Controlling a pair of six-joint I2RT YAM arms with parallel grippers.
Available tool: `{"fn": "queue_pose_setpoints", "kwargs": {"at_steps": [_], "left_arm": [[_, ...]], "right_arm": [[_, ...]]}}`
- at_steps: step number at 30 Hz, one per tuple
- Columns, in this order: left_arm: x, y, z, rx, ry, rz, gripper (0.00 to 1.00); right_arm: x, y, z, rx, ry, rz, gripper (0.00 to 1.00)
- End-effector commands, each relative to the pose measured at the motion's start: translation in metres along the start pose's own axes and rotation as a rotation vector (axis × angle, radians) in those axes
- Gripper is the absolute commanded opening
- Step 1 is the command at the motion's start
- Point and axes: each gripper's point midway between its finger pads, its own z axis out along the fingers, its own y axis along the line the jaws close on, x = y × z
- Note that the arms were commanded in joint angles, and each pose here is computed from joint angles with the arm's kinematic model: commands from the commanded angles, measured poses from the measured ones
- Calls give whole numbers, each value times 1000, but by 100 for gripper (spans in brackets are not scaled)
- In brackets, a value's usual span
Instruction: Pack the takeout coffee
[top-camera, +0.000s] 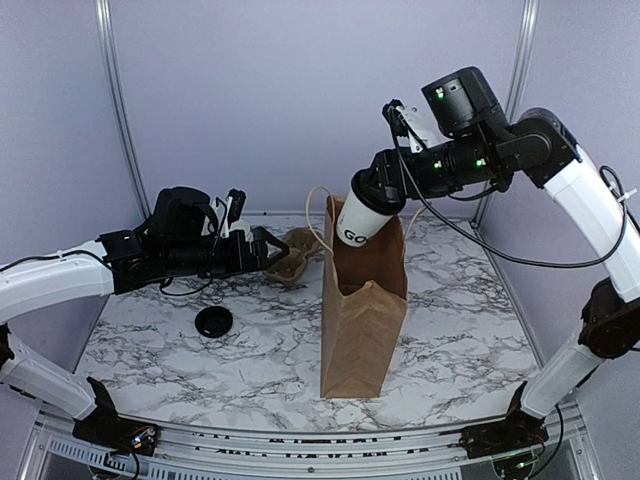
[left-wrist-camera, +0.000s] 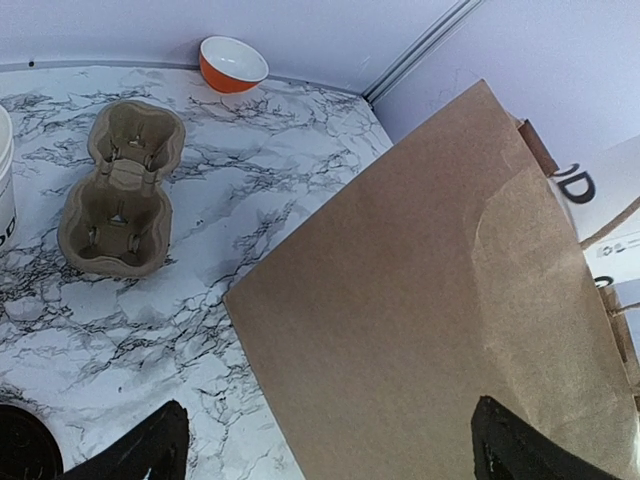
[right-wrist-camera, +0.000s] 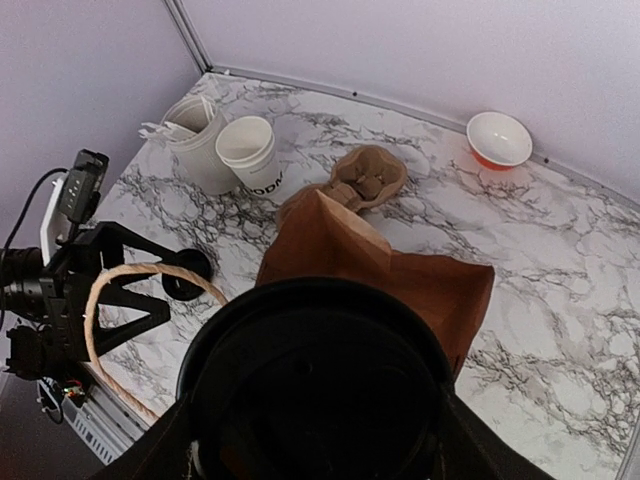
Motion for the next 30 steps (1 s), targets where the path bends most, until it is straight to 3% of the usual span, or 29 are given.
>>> {"fn": "queue_pose_setpoints", "kwargs": {"at_steps": [1, 10, 30], "left_arm": [[-1, 0, 3, 24, -12, 13, 99], [0, -1, 0, 38, -12, 11, 99], [-1, -4, -2, 67, -21, 11, 99]], "right_arm": [[21, -8, 1, 51, 90, 14, 55], [60, -1, 31, 38, 226, -3, 53], [112, 4, 63, 85, 399, -32, 51]]}}
